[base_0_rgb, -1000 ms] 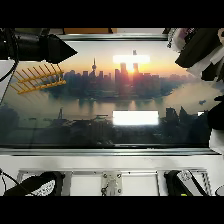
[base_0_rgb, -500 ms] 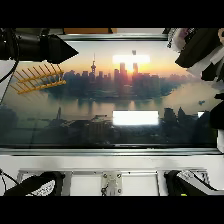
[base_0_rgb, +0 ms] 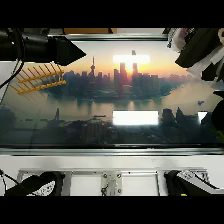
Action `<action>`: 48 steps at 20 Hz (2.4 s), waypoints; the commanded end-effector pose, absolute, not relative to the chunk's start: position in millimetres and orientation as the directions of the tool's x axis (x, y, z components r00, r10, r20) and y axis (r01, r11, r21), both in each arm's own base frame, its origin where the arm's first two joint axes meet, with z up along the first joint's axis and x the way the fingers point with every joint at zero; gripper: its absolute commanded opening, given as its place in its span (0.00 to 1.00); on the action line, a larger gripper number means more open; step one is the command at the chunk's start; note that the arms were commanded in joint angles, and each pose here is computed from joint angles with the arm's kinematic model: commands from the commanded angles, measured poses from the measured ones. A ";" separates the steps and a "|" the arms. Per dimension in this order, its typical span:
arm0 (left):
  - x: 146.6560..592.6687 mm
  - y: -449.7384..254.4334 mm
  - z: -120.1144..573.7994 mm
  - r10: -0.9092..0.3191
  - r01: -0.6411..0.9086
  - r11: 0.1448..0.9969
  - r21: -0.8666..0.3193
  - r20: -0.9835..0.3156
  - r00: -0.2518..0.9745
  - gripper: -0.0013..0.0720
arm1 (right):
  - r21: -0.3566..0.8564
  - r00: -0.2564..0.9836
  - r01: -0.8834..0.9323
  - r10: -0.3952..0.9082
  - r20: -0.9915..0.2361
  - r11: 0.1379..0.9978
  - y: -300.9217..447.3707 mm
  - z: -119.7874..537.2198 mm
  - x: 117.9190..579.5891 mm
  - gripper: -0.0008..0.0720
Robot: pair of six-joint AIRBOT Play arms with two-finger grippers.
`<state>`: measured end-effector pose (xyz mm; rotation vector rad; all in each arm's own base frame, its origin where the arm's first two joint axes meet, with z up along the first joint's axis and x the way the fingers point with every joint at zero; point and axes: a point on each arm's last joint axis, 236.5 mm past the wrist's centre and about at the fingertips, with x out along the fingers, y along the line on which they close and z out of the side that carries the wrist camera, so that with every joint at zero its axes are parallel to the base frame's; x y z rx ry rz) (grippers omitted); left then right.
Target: Fold the clothes and pants, and hang the long-sleeved shirts on hangers.
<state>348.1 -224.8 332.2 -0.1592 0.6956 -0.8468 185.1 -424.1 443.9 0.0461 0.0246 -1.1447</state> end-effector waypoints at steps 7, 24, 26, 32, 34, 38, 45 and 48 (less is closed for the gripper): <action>348.1 -226.0 332.6 -0.735 0.636 0.664 -0.394 -0.499 0.458 0.04 | 0.132 0.493 0.844 -0.848 0.194 0.520 -352.5 526.0 180.2 0.68; 356.5 -221.3 293.8 -0.714 0.557 0.697 -0.451 -0.499 0.490 0.04 | 0.065 0.767 -0.617 0.618 -0.171 0.784 116.9 404.7 363.3 0.68; 352.8 -220.9 276.3 -0.713 0.533 0.699 -0.476 -0.514 0.477 0.04 | 0.148 0.582 -0.749 0.748 -0.317 0.646 178.4 344.2 344.7 0.68; 348.2 -219.3 238.5 -0.702 0.486 0.710 -0.509 -0.564 0.435 0.04 | 0.282 0.270 -0.832 0.792 -0.547 0.478 257.8 217.4 300.8 0.68; 347.5 -219.1 229.9 -0.699 0.475 0.713 -0.515 -0.576 0.424 0.04 | 0.303 0.237 -0.833 0.793 -0.562 0.463 263.0 207.0 295.8 0.68; 346.8 -219.0 225.4 -0.698 0.470 0.714 -0.519 -0.583 0.416 0.04 | 0.307 0.228 -0.834 0.793 -0.565 0.458 263.3 205.8 294.3 0.68; 346.9 -219.0 225.3 -0.698 0.470 0.714 -0.518 -0.583 0.417 0.04 | 0.308 0.225 -0.834 0.793 -0.566 0.457 263.2 205.4 293.7 0.05; 346.9 -219.0 225.3 -0.698 0.470 0.714 -0.519 -0.583 0.417 0.04 | 0.308 0.225 -0.834 0.793 -0.566 0.457 263.3 205.5 293.8 0.04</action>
